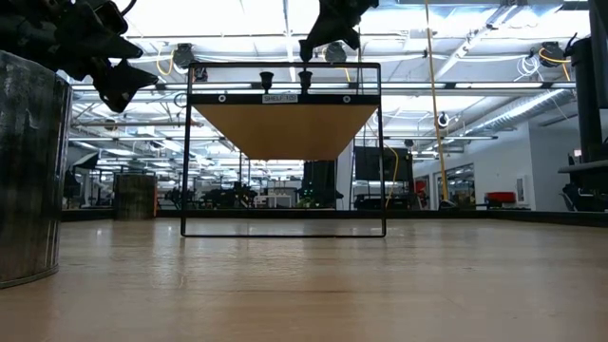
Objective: Pick & Place candle stick holders
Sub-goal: Put the black candle holder on the shelf
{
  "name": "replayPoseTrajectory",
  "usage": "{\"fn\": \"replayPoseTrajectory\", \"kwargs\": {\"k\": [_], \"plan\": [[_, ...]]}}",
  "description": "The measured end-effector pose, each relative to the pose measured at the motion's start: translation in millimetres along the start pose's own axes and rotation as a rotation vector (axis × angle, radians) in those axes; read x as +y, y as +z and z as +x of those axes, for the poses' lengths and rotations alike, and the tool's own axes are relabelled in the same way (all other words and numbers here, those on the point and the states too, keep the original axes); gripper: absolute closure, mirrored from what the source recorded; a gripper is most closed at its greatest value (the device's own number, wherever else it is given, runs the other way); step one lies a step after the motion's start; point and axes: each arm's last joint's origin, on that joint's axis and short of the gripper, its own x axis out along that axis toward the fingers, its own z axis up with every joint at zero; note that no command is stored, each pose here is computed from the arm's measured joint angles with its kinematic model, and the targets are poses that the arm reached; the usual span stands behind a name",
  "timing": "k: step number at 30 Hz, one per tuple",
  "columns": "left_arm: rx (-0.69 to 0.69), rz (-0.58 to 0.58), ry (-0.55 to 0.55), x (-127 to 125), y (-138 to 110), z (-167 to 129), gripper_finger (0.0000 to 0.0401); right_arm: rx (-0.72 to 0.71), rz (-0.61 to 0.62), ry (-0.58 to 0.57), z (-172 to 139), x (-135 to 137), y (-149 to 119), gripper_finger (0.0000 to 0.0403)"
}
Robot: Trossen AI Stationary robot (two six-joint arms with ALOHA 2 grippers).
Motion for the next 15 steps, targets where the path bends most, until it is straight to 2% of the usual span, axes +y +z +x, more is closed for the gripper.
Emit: {"fn": "replayPoseTrajectory", "kwargs": {"k": [13, 15], "plan": [[0.0, 0.014, 0.0, 0.0, 0.0, 0.0, 0.0187, -0.028, -0.024, 0.001, 1.8, -0.2, 2.6, 0.0402], [0.0, 0.014, 0.0, 0.0, 0.0, 0.0, 0.0187, -0.03, -0.041, 0.029, 1.8, 0.4, 2.7, 0.0401]]}}
